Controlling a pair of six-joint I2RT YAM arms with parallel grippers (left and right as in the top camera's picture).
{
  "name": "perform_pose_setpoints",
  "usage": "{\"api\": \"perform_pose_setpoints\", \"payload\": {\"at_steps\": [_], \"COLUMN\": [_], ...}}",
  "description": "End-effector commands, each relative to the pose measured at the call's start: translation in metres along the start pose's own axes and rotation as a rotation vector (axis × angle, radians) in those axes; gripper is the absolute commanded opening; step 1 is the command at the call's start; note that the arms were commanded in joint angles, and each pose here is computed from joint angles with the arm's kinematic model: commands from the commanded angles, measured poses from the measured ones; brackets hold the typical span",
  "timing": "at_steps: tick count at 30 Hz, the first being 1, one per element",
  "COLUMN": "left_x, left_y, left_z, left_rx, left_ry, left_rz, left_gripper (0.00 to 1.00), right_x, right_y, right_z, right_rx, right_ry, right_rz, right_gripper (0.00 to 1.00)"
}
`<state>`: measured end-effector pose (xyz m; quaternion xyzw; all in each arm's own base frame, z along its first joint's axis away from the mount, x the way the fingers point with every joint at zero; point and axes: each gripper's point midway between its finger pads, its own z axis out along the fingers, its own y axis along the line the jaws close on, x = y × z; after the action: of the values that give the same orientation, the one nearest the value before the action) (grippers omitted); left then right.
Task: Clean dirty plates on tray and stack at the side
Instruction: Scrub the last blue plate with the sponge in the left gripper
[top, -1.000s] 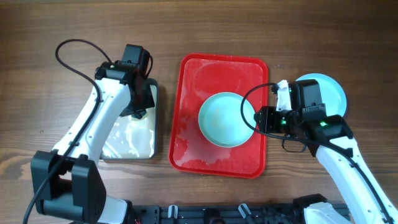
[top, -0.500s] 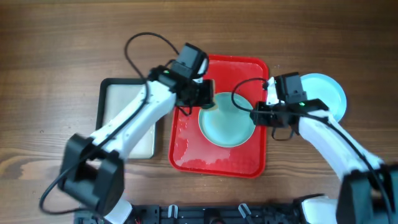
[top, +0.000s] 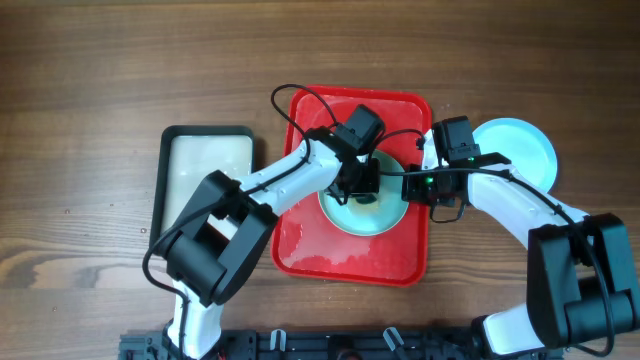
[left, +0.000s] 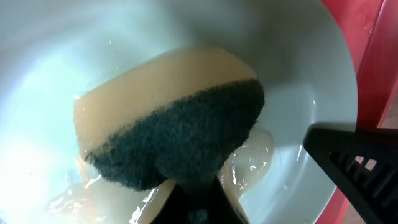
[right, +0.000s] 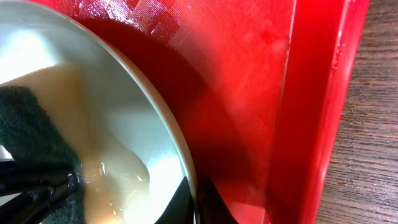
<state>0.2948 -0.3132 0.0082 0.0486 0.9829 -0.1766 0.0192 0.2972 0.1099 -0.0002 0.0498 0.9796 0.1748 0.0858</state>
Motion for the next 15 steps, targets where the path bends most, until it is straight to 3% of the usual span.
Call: {"api": "perform_pose_setpoints", "payload": {"at_steps": [1,4,7,8,11,12,15], "left_x": [0.002,-0.005,-0.009,-0.008,-0.001,0.002,0.019], "left_y": [0.082,0.139,0.154,0.141,0.038,0.010,-0.037], "left_z": [0.004,-0.024,-0.030,-0.022,0.010,0.011,0.019], "left_rx": [-0.393,-0.585,-0.586,-0.503,0.028,0.143,0.231], "left_ry": [-0.062,-0.074,-0.052,-0.020,0.127,0.149,0.146], "left_rz": [-0.189,-0.256,-0.274,-0.259,-0.140,-0.106,0.018], "left_gripper": [0.04,0.04,0.04,0.04,0.04,0.04,0.04], "right_x": [0.009,0.009,0.009,0.009,0.009,0.008,0.008], "right_y": [-0.006,-0.006,-0.006,-0.006,-0.006,-0.006,-0.006], "right_z": [0.008,0.008,0.008,0.008,0.008,0.008,0.008], "right_rx": [0.025,0.025,0.025,0.025,0.025,0.025,0.023], "right_ry": [0.043,0.043,0.042,0.042,0.042,0.042,0.040], "right_rz": [0.019,0.019,0.019,0.019,0.019,0.018,0.017], "right_gripper": [0.04,0.04,0.04,0.04,0.04,0.04,0.04]}}
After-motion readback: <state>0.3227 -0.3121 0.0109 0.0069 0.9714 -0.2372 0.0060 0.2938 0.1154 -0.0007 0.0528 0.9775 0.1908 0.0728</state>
